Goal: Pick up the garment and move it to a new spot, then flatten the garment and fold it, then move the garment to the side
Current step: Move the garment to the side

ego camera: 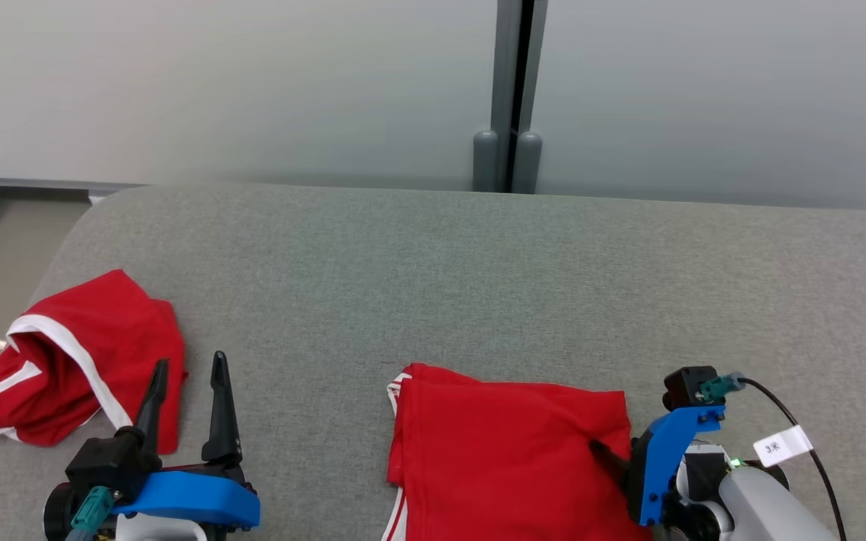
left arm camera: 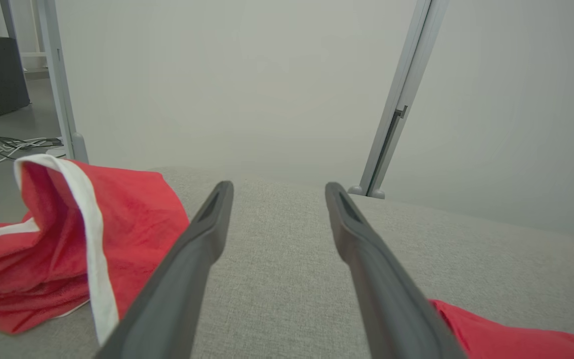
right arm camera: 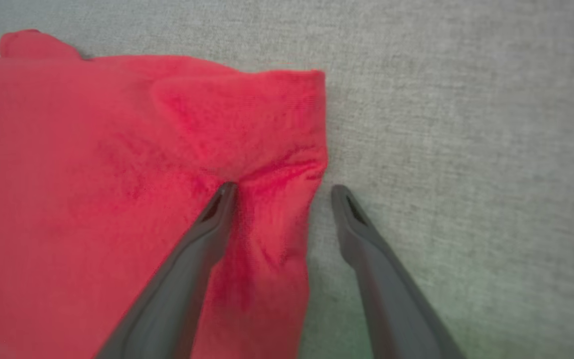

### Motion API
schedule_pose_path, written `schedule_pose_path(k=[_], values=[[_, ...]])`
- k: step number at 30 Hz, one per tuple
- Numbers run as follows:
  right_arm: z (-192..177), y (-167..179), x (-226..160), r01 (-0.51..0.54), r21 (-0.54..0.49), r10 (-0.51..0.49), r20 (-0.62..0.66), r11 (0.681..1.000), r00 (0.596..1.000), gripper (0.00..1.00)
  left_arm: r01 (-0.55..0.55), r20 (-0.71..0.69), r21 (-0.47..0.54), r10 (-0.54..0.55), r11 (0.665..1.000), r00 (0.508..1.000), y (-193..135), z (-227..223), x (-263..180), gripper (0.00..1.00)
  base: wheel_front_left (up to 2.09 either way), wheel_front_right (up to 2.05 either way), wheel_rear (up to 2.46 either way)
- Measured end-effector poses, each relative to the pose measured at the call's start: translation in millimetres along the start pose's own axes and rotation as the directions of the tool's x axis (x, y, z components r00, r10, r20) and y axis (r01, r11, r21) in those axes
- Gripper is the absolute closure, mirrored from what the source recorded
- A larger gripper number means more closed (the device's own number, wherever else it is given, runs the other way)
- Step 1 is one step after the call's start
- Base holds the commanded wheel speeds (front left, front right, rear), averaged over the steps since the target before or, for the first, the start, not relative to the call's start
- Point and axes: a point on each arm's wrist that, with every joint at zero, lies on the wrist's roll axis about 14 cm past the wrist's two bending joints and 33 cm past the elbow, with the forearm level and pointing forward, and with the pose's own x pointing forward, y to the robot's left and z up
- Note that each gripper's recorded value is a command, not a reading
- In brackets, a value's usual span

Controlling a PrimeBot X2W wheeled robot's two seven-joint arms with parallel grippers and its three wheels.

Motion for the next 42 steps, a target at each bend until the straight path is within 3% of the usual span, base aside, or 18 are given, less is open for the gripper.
schedule_pose_path(k=[2,3,4,5,6,14,24,31,42], values=[[-2.8,4.3,4.3,-0.012,-0.001,0.012,-0.033,1.000,0.999,0.03,-0.010,-0.002,0.001,0.010,1.000,1.000,3.0,-0.5,-0.7,0.00,0.00,0.00,0.00],[-3.8,5.5,5.7,-0.017,0.001,0.017,-0.041,1.000,0.999,0.44,-0.013,-0.004,0.001,0.013,1.000,1.000,4.1,-1.0,-1.2,0.00,0.00,0.00,0.00],[-4.0,6.9,6.9,-0.022,0.004,0.022,-0.044,1.000,0.999,0.56,-0.017,-0.005,0.001,0.017,1.000,1.000,5.3,-1.5,-1.8,0.00,0.00,0.00,0.00],[-3.4,8.4,8.0,-0.026,0.004,0.027,-0.045,1.000,0.999,0.84,-0.021,-0.007,0.002,0.021,1.000,1.000,6.5,-1.7,-2.2,0.00,0.00,0.00,0.00],[-2.9,9.6,8.5,-0.031,-0.001,0.031,-0.042,1.000,0.999,1.00,-0.023,-0.007,0.002,0.023,1.000,1.000,7.2,-2.0,-2.5,0.00,0.00,0.00,0.00],[22.8,7.6,2.3,-0.034,-0.016,0.036,0.109,0.999,0.993,1.00,0.026,-0.014,0.005,-0.026,1.000,1.000,-8.1,-4.5,2.4,0.00,0.00,0.00,0.00],[70.7,-36.9,-26.9,0.059,0.017,-0.061,0.309,0.998,0.949,1.00,0.212,-0.027,-0.013,-0.212,0.977,0.977,-72.4,-10.3,24.5,0.00,0.00,0.00,0.00],[70.6,-84.4,-53.6,0.150,0.111,-0.180,0.360,0.982,0.915,1.00,0.360,-0.056,-0.039,-0.362,0.932,0.930,-127.8,-23.3,38.6,0.00,0.00,0.00,0.00],[45.2,-144.5,-101.6,0.271,0.254,-0.354,0.387,0.929,0.851,1.00,0.547,-0.092,-0.081,-0.553,0.833,0.828,-204.8,-41.8,42.2,0.00,0.00,0.00,0.00]])
